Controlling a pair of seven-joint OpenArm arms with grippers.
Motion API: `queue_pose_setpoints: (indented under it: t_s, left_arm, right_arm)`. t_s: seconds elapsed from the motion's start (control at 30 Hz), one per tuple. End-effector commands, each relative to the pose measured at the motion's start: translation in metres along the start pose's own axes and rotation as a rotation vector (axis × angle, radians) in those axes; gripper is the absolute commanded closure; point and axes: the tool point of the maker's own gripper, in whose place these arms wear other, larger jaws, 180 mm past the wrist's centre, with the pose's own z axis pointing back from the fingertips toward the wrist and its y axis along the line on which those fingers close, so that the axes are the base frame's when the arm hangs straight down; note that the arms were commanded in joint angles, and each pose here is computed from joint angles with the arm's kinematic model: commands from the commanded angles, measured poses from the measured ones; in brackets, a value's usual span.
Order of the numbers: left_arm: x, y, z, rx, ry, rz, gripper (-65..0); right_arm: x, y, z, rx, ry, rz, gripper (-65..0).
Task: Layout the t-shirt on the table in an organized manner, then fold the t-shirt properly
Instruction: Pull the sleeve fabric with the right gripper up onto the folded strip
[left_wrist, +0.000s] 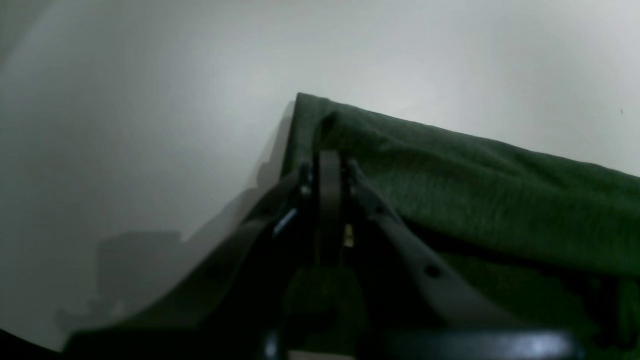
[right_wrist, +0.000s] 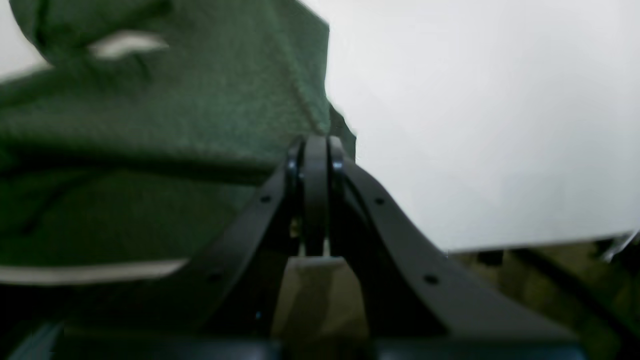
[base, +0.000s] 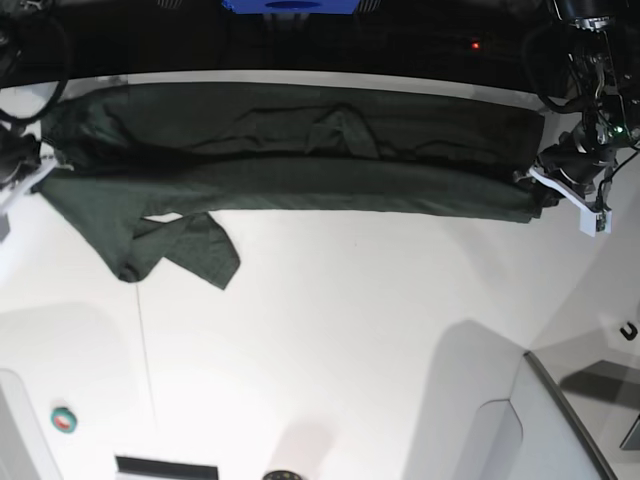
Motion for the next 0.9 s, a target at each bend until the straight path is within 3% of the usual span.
queue_pose_setpoints:
  t_s: [0.0, 0.27, 0.47, 0.87]
  left_arm:
    - [0.012, 0.004, 0.006, 0.008, -0.034, -0.025, 0.0]
    - [-0.015, 0.003, 0.018, 0.01, 0.016, -0.047, 0.0]
    - [-0.02, 0.002, 0.019, 0.007, 0.026, -0.045, 0.0]
    - [-0.036, 0.005, 0.022, 0.012, 0.062, -0.046, 0.0]
  right_arm:
    - [0.002, -0.001, 0.003, -0.006, -0.022, 0.002, -0.2]
    - [-0.025, -0.009, 0.005, -0.024, 0.033, -0.03, -0.2]
    - [-0.042, -0.011, -0.013, -0.008, 0.101, -0.071, -0.2]
    - [-0.055, -0.012, -0.027, 0.004, 0.109, -0.102, -0.2]
